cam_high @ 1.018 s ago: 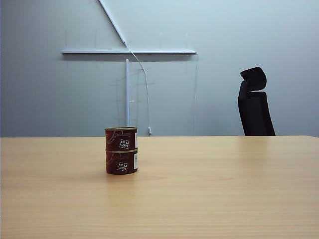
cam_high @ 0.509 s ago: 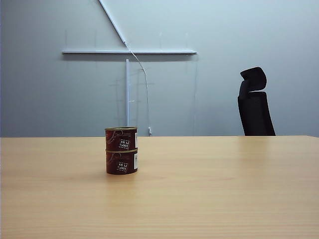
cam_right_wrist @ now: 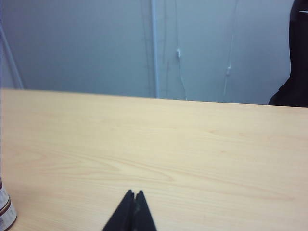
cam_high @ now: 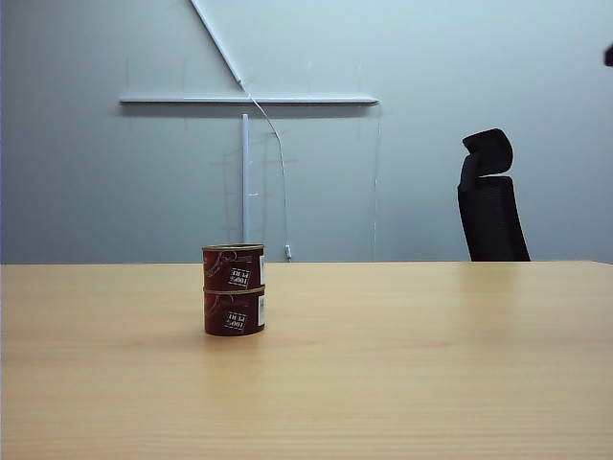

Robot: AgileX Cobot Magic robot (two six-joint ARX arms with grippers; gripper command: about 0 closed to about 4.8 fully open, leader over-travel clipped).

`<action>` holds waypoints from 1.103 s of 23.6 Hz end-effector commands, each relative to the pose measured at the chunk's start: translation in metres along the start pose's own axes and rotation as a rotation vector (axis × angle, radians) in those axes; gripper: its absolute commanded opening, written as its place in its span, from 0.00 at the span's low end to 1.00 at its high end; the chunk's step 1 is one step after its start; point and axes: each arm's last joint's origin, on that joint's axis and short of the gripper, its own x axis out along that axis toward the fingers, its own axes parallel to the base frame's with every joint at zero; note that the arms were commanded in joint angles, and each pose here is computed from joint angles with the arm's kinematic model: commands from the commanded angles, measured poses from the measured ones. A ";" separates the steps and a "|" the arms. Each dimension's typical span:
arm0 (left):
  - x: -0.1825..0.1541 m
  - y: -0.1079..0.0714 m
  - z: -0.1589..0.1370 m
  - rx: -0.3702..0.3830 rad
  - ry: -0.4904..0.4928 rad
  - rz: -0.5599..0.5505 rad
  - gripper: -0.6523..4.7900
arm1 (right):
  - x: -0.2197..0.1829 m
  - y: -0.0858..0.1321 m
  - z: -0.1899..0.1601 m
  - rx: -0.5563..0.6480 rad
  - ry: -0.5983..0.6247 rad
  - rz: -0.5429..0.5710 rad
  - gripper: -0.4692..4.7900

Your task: Stack a can of tomatoes on the right onto the can of tomatoes on the left.

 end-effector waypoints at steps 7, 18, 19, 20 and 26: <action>0.000 0.000 0.002 0.007 -0.008 -0.001 0.12 | -0.021 -0.024 -0.029 0.031 -0.144 -0.039 0.07; 0.000 0.000 0.002 0.007 -0.008 -0.001 0.12 | -0.025 -0.033 -0.040 0.042 -0.044 -0.177 0.07; 0.000 0.000 0.002 0.007 -0.008 -0.001 0.12 | -0.025 -0.034 -0.041 0.044 -0.034 -0.189 0.07; 0.000 0.000 0.002 0.007 -0.008 -0.001 0.12 | -0.025 -0.034 -0.042 0.045 -0.027 -0.196 0.07; 0.000 0.000 0.002 0.007 -0.008 -0.001 0.12 | -0.025 -0.034 -0.044 0.047 -0.012 -0.220 0.07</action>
